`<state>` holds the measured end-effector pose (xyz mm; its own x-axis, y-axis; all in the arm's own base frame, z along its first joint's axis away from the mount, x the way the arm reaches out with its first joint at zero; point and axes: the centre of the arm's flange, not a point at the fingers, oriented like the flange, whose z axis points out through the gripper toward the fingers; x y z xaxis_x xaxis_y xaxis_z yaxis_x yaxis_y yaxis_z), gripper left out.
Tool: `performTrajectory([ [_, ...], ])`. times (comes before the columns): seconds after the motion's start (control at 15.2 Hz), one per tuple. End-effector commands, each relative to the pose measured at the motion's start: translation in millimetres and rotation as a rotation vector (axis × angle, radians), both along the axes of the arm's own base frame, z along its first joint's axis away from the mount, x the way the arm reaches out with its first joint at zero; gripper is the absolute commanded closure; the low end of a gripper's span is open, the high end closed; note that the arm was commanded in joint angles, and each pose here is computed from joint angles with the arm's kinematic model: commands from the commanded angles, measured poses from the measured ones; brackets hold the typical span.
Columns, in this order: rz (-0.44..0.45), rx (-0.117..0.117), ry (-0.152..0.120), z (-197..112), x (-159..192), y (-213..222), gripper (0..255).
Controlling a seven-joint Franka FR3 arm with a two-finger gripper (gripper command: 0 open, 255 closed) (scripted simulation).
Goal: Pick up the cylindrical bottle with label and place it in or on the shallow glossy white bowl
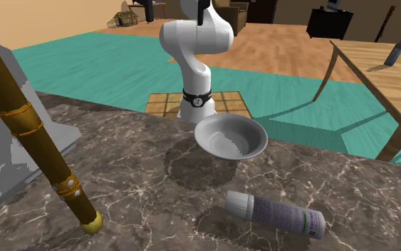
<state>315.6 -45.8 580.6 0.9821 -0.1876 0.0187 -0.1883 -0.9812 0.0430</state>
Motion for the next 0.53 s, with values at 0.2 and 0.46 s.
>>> performTrajectory([
  [0.2, 0.161, 0.004, 0.002, -22.8, 31.4, -4.8, 0],
  [0.46, 0.375, 0.008, 0.006, -53.2, 73.6, -3.3, 0],
])
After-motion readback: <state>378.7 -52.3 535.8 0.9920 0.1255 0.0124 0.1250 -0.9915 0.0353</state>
